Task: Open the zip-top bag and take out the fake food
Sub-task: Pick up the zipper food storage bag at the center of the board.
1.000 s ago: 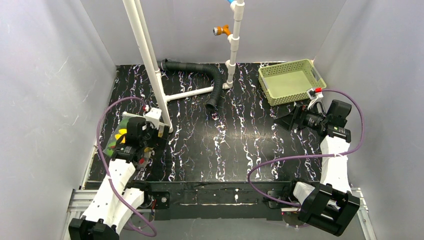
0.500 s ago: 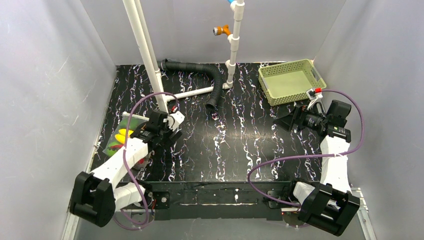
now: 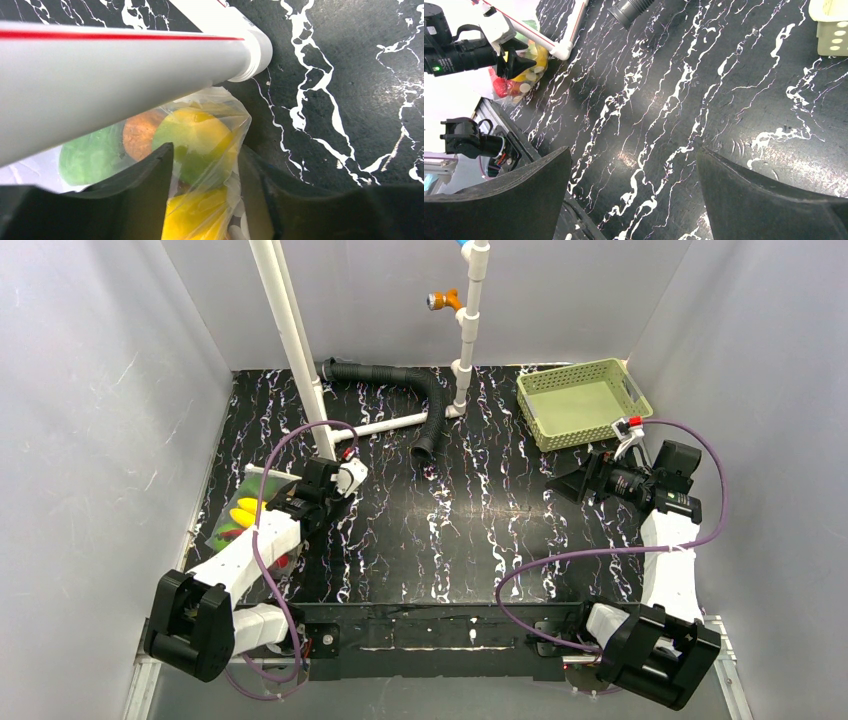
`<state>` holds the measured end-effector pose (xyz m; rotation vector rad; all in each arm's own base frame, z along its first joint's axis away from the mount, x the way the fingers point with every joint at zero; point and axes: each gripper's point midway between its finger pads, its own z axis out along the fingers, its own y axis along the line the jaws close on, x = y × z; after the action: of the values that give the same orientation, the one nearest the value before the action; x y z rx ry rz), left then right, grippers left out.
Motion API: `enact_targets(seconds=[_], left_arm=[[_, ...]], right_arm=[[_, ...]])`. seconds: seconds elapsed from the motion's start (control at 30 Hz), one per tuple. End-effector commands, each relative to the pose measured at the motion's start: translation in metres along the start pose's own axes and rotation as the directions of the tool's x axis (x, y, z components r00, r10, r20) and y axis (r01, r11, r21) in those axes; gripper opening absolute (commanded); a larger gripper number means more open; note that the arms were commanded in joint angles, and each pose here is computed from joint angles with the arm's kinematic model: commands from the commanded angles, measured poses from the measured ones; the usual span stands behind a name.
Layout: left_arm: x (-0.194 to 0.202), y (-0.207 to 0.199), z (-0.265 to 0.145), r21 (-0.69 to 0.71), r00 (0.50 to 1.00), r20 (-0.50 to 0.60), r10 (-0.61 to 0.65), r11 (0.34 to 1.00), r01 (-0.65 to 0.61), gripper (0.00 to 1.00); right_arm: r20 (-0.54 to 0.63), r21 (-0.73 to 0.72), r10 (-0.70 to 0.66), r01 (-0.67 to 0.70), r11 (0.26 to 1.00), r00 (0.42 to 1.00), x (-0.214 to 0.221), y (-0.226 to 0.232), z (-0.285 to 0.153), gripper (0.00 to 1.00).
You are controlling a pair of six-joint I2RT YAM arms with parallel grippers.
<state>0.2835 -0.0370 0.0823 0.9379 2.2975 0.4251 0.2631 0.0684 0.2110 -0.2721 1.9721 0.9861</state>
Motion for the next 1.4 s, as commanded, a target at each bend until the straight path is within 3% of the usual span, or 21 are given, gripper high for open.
enact_targets(seconds=[0.0,0.23,0.43,0.57,0.83,1.03,1.37], left_arm=[[-0.017,0.004,-0.002,-0.008,0.998,0.065,0.007,1.0,-0.006,0.44],[-0.012,-0.001,0.002,0.003,0.998,0.052,0.017,1.0,-0.017,0.38],[-0.011,-0.005,-0.003,0.034,0.998,0.056,0.03,0.999,-0.032,0.09],[-0.008,-0.008,-0.018,0.061,0.997,0.071,0.027,0.998,-0.031,0.0],[0.004,-0.015,-0.059,0.095,0.987,0.158,-0.011,0.995,-0.004,0.0],[0.012,-0.027,-0.094,0.159,0.964,0.257,0.068,0.981,-0.111,0.0],[0.025,-0.033,-0.152,0.297,0.963,0.224,0.152,0.93,-0.216,0.0]], right_arm=[[0.018,-0.017,-0.05,0.051,0.999,0.999,-0.01,0.006,-0.003,1.0],[0.019,-0.015,-0.057,0.057,0.998,0.998,-0.011,0.008,-0.004,1.0],[0.02,-0.017,-0.058,0.058,0.998,0.998,-0.011,0.009,-0.004,1.0],[0.02,-0.018,-0.056,0.056,0.998,0.998,-0.011,0.009,-0.004,1.0],[0.018,-0.012,-0.062,0.062,0.998,0.998,-0.012,0.008,-0.005,1.0],[0.014,-0.014,-0.053,0.053,0.999,0.999,-0.011,0.007,-0.003,1.0],[0.012,-0.012,-0.052,0.052,0.999,0.999,-0.011,0.005,-0.003,1.0]])
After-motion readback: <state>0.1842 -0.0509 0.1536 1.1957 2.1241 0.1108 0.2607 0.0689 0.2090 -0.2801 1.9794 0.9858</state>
